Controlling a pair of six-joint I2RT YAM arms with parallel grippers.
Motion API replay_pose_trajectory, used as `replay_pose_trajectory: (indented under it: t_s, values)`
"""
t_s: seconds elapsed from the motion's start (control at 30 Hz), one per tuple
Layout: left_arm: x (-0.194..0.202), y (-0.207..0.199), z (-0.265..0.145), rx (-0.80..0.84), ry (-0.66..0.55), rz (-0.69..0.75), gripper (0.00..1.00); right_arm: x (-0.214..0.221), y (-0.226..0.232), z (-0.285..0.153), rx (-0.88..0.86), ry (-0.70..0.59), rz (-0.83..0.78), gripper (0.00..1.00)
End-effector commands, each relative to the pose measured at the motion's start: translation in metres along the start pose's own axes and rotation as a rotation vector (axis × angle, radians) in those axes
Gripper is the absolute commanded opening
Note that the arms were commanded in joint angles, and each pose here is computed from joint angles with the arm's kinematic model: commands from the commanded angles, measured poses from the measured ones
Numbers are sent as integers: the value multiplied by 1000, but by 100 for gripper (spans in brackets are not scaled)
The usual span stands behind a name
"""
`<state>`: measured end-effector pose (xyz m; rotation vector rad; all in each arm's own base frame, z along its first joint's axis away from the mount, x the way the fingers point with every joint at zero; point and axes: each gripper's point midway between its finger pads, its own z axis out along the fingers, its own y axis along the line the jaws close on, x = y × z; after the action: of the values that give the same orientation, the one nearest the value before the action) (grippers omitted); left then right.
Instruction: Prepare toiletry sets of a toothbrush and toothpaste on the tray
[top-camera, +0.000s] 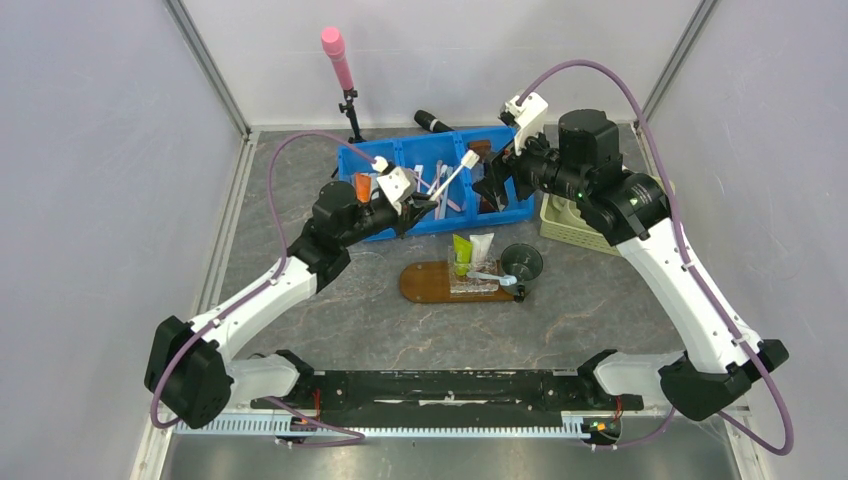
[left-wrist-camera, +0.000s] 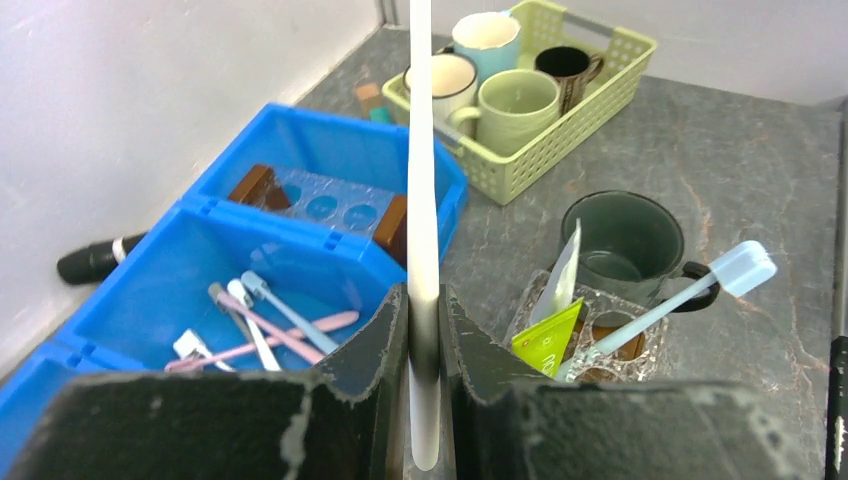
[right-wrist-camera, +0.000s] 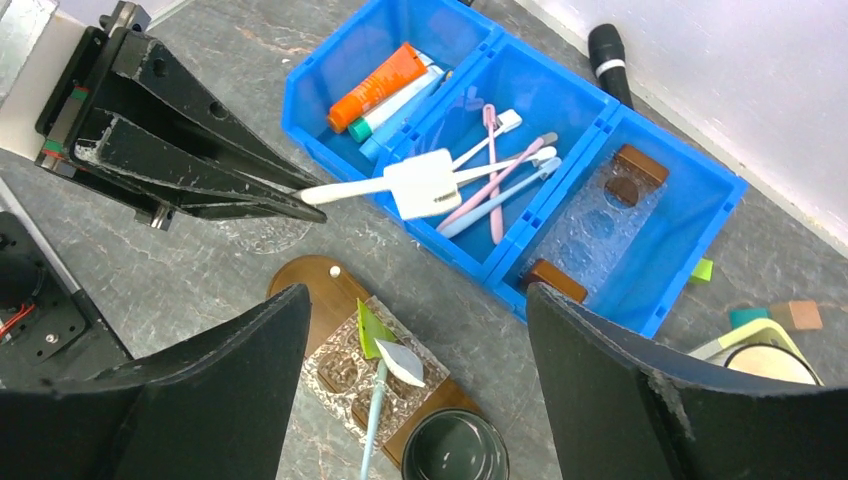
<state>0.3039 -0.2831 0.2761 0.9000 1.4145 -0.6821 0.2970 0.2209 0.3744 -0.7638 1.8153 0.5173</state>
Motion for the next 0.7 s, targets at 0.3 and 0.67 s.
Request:
replay_pose_trajectory:
  t_s: [0.3, 0.67]
  values:
    - [-56, -34, -8, 193, -242, 100, 2, -46, 27, -12, -159, -146, -76, 78]
    - [-58, -43, -13, 235, -257, 105, 3, -53, 36, -16, -207, -177, -59, 61]
